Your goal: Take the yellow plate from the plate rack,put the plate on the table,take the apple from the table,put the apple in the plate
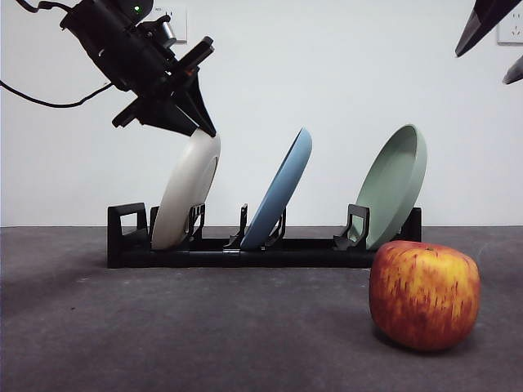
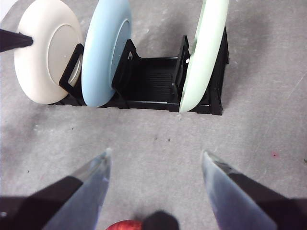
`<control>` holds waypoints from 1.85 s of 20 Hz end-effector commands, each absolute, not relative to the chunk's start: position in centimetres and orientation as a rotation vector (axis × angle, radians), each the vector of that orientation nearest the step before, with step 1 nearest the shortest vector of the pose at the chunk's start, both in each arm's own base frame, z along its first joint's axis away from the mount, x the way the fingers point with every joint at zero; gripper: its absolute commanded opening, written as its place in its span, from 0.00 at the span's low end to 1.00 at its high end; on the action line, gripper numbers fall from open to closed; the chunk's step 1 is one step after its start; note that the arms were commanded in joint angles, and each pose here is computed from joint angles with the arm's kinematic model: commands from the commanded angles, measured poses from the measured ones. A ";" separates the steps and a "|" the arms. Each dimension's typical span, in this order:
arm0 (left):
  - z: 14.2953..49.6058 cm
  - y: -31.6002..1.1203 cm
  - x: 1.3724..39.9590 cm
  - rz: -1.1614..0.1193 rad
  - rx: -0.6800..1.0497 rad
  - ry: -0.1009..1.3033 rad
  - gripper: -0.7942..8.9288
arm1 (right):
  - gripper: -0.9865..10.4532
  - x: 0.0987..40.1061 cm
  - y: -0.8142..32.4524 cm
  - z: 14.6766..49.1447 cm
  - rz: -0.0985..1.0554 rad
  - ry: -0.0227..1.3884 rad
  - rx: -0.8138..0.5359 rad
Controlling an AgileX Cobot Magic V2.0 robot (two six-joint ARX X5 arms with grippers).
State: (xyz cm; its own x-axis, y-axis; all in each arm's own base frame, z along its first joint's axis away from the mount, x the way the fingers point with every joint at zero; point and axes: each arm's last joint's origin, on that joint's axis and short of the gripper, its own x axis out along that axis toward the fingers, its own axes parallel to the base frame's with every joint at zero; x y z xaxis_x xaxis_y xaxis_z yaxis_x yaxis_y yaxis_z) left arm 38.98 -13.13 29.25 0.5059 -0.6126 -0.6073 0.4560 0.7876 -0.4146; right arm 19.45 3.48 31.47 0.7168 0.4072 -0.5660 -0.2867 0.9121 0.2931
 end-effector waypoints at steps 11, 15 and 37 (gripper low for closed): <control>40.9 -14.1 27.9 -0.862 0.030 0.749 0.07 | 0.36 19.5 3.5 31.5 0.391 0.665 0.183; 42.8 -14.7 21.8 -0.852 0.199 0.779 0.07 | 0.36 19.5 3.5 31.5 0.391 0.665 0.182; 22.6 -26.3 16.1 -0.700 0.702 1.035 0.07 | 0.36 19.5 3.5 31.6 0.391 0.664 0.182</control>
